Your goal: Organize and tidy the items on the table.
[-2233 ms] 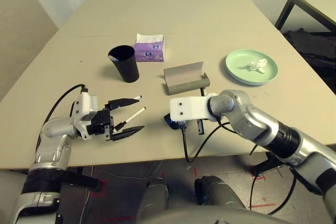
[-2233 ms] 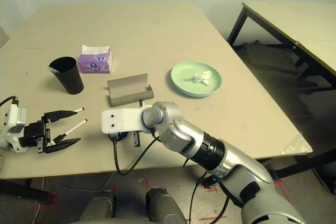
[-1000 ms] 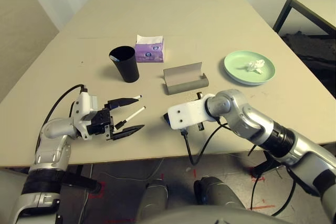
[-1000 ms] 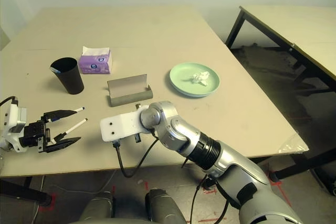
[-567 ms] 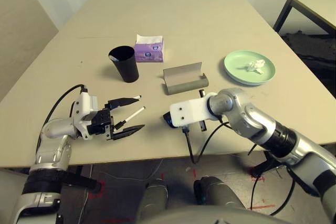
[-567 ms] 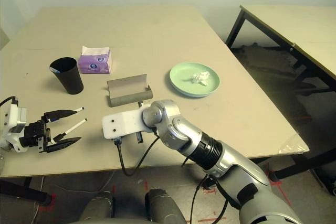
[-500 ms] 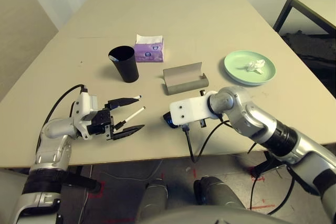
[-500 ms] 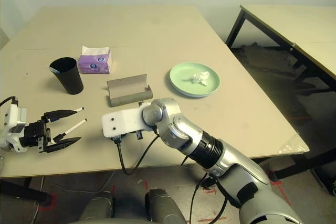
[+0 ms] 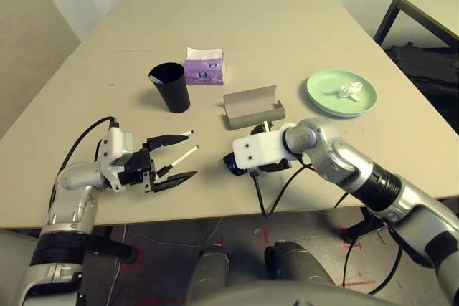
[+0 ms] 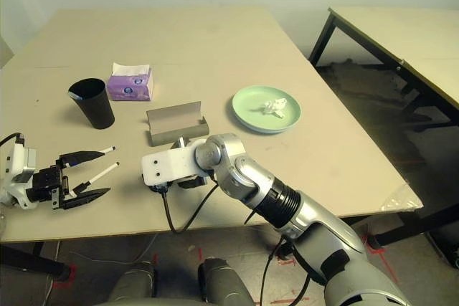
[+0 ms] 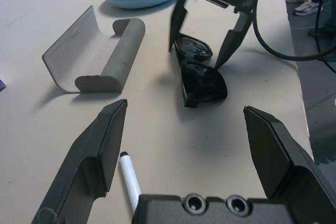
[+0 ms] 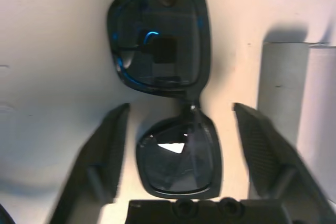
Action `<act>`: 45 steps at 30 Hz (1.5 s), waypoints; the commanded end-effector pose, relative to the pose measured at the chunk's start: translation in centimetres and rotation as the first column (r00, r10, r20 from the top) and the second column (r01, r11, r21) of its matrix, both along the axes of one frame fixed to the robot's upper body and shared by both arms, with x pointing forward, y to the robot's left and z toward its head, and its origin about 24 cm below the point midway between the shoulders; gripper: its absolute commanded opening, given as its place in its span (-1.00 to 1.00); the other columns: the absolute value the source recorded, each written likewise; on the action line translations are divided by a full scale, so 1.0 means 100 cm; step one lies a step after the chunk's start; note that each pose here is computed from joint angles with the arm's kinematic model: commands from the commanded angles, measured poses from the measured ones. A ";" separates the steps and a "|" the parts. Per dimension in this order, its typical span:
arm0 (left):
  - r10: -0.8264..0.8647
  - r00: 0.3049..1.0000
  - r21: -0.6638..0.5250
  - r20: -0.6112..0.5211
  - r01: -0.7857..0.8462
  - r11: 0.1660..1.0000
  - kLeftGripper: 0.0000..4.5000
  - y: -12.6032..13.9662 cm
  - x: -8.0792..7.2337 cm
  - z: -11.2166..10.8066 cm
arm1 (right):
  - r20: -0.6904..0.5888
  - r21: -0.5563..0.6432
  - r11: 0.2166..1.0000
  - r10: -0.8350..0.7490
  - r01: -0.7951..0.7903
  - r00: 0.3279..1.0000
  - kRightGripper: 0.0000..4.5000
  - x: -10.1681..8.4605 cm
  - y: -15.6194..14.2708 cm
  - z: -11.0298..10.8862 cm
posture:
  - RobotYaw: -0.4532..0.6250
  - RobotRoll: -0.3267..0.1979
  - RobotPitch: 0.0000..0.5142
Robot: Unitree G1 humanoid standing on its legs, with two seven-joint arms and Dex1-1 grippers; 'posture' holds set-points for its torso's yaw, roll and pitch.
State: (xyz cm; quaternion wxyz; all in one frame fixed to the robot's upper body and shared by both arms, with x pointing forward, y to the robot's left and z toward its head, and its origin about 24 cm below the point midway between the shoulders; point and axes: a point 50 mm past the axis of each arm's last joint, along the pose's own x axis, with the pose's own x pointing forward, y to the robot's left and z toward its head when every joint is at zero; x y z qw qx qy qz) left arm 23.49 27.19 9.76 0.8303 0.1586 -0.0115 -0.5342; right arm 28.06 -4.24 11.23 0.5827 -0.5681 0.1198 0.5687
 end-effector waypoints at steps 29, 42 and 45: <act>0.402 0.912 -0.088 -0.085 -0.409 0.908 1.00 0.013 0.033 0.002 | 0.249 0.101 0.991 -0.111 0.088 0.962 -0.93 0.082 0.005 0.058 | -0.08 0.25 -0.76; 0.440 0.894 -0.094 -0.086 -0.447 0.890 1.00 0.015 0.033 0.005 | 0.211 0.091 0.979 -0.197 0.182 0.957 -0.93 0.106 0.010 0.030 | -0.04 0.25 -0.74; 0.443 0.893 -0.093 -0.085 -0.450 0.888 1.00 0.016 0.032 0.005 | 0.201 0.079 0.979 -0.199 0.187 0.959 -0.93 0.106 0.009 0.025 | -0.03 0.25 -0.75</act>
